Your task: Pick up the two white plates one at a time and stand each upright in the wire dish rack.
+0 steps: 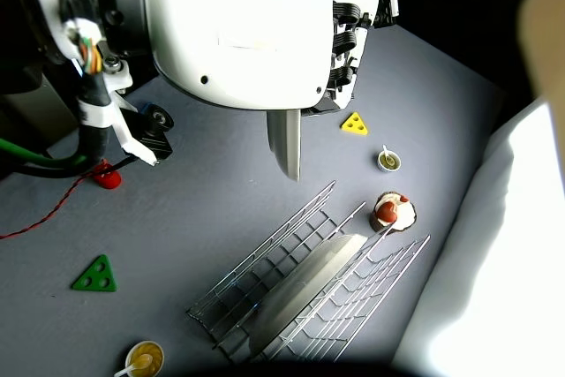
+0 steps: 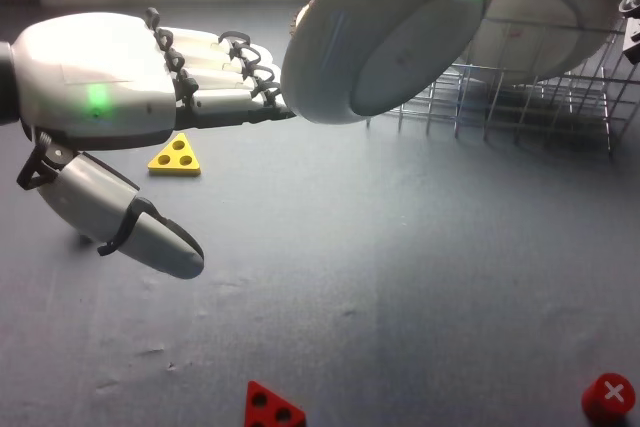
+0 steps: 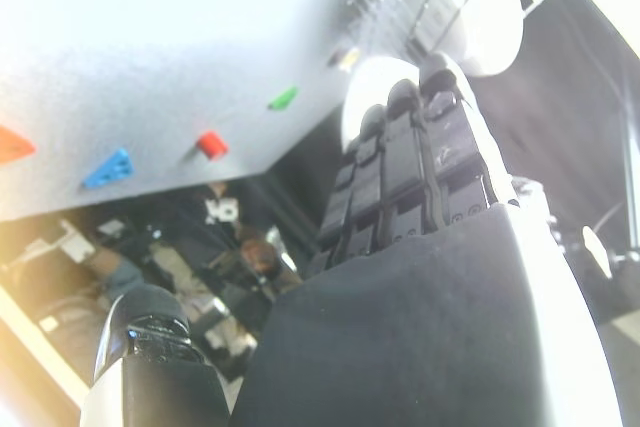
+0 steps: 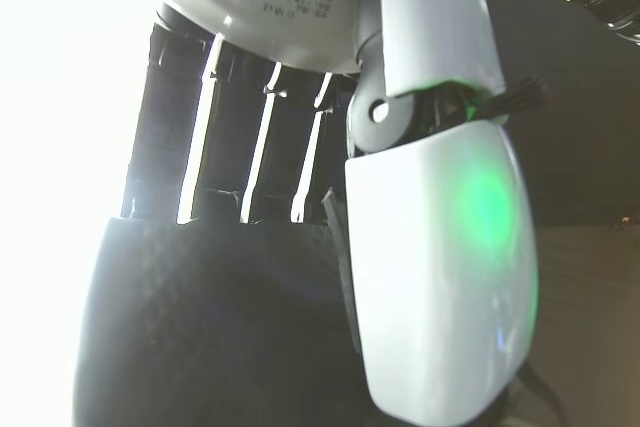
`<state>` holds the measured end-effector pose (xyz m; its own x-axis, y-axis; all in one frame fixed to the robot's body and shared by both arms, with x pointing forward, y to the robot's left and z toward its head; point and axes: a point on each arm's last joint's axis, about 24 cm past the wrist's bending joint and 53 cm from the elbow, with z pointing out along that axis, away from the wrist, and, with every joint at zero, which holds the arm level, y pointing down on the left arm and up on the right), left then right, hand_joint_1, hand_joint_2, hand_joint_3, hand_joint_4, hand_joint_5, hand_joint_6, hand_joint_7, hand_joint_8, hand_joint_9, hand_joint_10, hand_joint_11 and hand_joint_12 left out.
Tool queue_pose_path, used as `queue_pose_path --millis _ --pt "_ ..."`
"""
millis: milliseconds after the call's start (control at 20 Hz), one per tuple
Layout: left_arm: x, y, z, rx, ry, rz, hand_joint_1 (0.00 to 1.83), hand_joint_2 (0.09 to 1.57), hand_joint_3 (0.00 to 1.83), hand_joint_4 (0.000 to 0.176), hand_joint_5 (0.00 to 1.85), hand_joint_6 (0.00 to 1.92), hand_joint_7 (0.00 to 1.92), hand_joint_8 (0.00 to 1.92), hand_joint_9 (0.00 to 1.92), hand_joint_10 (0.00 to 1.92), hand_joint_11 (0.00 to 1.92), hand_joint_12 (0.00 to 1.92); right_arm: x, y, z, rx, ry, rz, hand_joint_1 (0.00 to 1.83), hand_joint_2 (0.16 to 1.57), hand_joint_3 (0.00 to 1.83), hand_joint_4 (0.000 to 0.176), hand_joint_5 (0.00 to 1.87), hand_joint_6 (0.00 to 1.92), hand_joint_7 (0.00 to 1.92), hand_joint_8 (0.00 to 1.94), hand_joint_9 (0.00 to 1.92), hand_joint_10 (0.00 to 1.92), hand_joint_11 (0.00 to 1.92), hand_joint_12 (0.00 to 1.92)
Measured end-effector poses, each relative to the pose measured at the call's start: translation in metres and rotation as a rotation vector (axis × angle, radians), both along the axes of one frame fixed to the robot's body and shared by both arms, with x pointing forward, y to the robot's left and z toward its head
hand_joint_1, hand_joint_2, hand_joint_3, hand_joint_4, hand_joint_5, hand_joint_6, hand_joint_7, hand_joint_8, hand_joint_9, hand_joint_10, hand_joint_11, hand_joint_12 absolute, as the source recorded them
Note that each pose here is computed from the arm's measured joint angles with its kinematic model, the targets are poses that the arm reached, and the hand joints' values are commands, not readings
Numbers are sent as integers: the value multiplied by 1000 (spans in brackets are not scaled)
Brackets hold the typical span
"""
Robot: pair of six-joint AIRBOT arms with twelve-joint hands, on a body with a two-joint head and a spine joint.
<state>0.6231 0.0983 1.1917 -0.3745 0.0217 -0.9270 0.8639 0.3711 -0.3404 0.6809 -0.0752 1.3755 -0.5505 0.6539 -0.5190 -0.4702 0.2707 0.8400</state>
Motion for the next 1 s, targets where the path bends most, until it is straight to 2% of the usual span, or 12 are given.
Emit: queue_pose_path --millis 50,150,200,250,300,400,550,700,800,1000 --pt "-2 1 -8 44 -17 -13 0 903 0 0 81 1 127 5 132 6 147 8 0 -2 1 -16 -16 -11 1496 1046 0 0 966 953 1127 443 1141 689 1025 1329" --pt "-13 -1 -32 161 -57 -74 2 913 4 0 91 5 140 9 148 10 159 13 7 -17 4 -6 -13 -62 1497 1035 0 0 1001 894 1150 398 1175 637 1040 1310" --pt "-13 -1 -37 183 -64 -79 2 914 3 0 93 5 144 9 150 10 160 13 10 -24 4 -3 -8 -81 1498 1033 1 0 1006 884 1156 387 1181 629 1042 1307" --pt "-7 1 -38 193 -68 -54 0 912 2 0 95 5 131 2 137 3 152 9 11 -29 3 -5 -6 -96 1497 1035 1 0 1000 906 1163 368 1169 638 1039 1304" --pt "6 5 -36 197 -78 2 19 910 0 0 106 8 151 9 158 11 170 16 12 -33 2 -10 -7 -108 1497 1041 1 0 985 924 1129 433 1157 663 1032 1318" --pt "21 11 -35 216 -97 59 0 905 0 0 93 1 137 2 141 2 155 9 12 -36 2 -2 -1 -113 1497 1045 0 0 966 944 1121 466 1133 703 1036 1312" --pt "32 7 -37 231 -108 102 0 909 1 0 94 4 137 2 133 1 137 6 9 -33 2 -2 -3 -101 1497 1042 0 0 975 935 1142 424 1141 686 1033 1314" --pt "48 10 -33 225 -113 172 0 905 0 0 89 1 130 0 134 2 151 12 5 -30 3 -2 -6 -86 1497 1038 0 0 978 914 1159 391 1156 673 1048 1301" --pt "55 15 -30 217 -109 199 0 900 0 0 95 4 138 3 144 5 157 14 7 -35 2 -4 -5 -102 1497 1040 0 0 970 926 1170 368 1157 674 1038 1318" --pt "53 15 -29 212 -107 189 0 897 0 0 68 3 117 5 127 6 148 9 8 -40 1 -5 -3 -114 1496 1044 0 0 963 947 1135 431 1144 690 1043 1307"
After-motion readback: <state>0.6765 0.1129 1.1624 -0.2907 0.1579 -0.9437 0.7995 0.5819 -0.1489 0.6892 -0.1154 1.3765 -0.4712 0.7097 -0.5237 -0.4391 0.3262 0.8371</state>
